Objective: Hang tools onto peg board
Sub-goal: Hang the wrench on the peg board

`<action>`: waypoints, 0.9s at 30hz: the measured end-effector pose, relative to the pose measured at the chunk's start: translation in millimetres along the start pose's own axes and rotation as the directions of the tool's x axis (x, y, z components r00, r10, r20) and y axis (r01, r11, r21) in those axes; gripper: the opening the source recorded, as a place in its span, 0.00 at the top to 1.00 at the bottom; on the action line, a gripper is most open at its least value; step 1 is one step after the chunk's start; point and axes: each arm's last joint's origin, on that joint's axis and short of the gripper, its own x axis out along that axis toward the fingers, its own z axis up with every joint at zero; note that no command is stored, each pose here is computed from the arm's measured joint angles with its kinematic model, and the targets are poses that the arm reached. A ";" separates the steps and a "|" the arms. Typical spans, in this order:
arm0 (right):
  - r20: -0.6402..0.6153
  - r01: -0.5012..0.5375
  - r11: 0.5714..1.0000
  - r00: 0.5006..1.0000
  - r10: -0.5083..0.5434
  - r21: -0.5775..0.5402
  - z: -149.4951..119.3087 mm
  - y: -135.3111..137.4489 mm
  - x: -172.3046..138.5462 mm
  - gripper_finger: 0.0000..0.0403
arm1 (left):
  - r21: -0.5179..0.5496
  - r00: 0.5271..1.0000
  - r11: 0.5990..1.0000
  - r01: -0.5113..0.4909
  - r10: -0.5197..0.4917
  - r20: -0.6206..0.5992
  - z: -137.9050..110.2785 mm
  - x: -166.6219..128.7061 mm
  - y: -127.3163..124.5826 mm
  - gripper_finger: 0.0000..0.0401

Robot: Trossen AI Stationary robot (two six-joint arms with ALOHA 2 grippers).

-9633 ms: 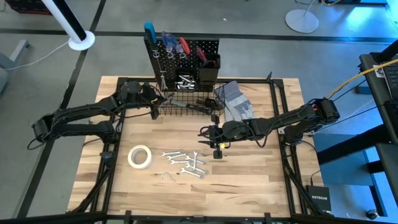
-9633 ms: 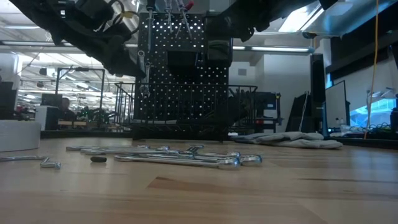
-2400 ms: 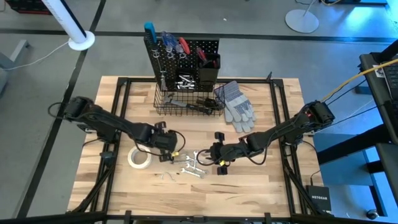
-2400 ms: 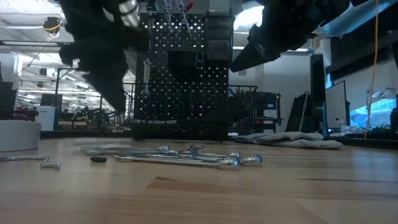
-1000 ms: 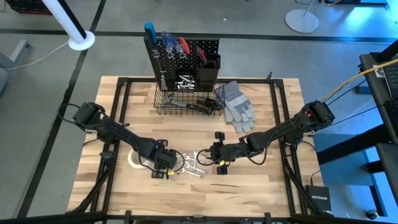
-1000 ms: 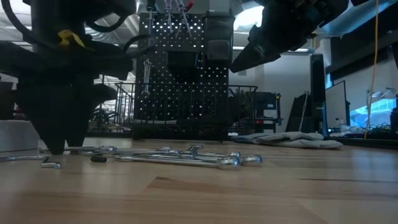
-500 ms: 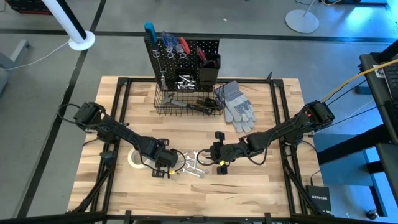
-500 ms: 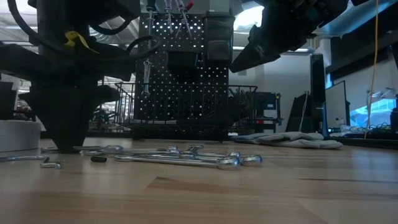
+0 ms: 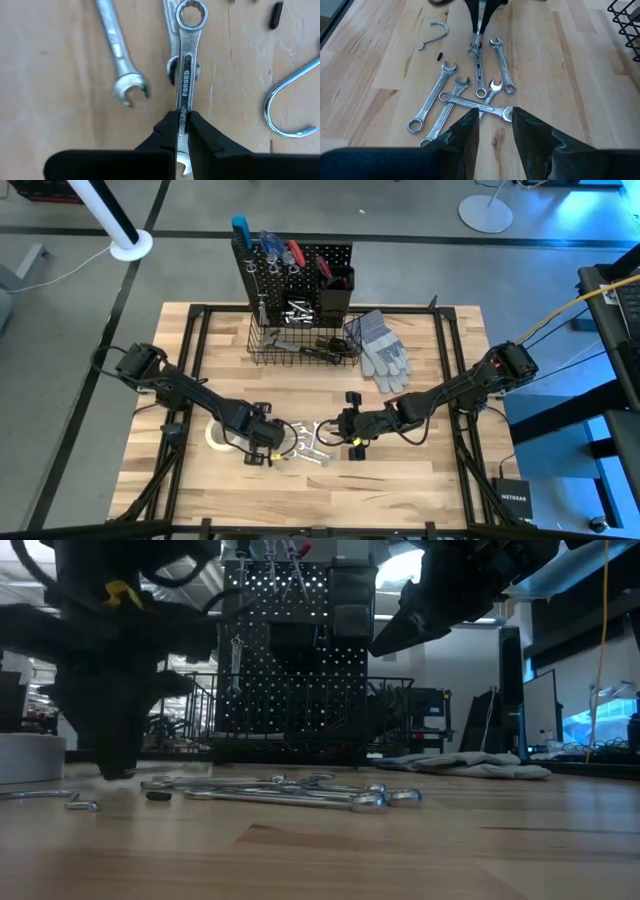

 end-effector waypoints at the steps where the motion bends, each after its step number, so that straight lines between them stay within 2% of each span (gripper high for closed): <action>1: 0.000 0.000 1.000 1.000 0.000 0.000 0.0 0.0 0.0 0.70 | -0.001 1.000 1.000 -0.006 0.006 0.009 -0.4 -3.6 0.4 0.97; 7: 0.000 0.000 1.000 1.000 0.000 0.000 0.0 0.0 0.0 0.70 | -0.026 0.994 0.994 -0.107 0.107 0.023 -8.3 -24.5 4.9 0.95; 17: -0.002 0.000 1.000 1.000 0.000 -0.001 -0.2 0.0 0.0 0.70 | -0.098 0.955 0.962 -0.256 0.267 0.131 -22.2 -71.4 19.5 0.95; 23: -0.002 0.000 1.000 1.000 0.000 -0.001 -0.2 0.0 0.0 0.70 | -0.162 0.897 0.927 -0.339 0.371 0.240 -34.4 -105.4 31.8 0.95; 27: -0.003 0.000 1.000 1.000 0.000 -0.001 -0.3 0.0 0.0 0.70 | -0.229 0.826 0.881 -0.414 0.469 0.313 -42.9 -126.9 43.1 0.95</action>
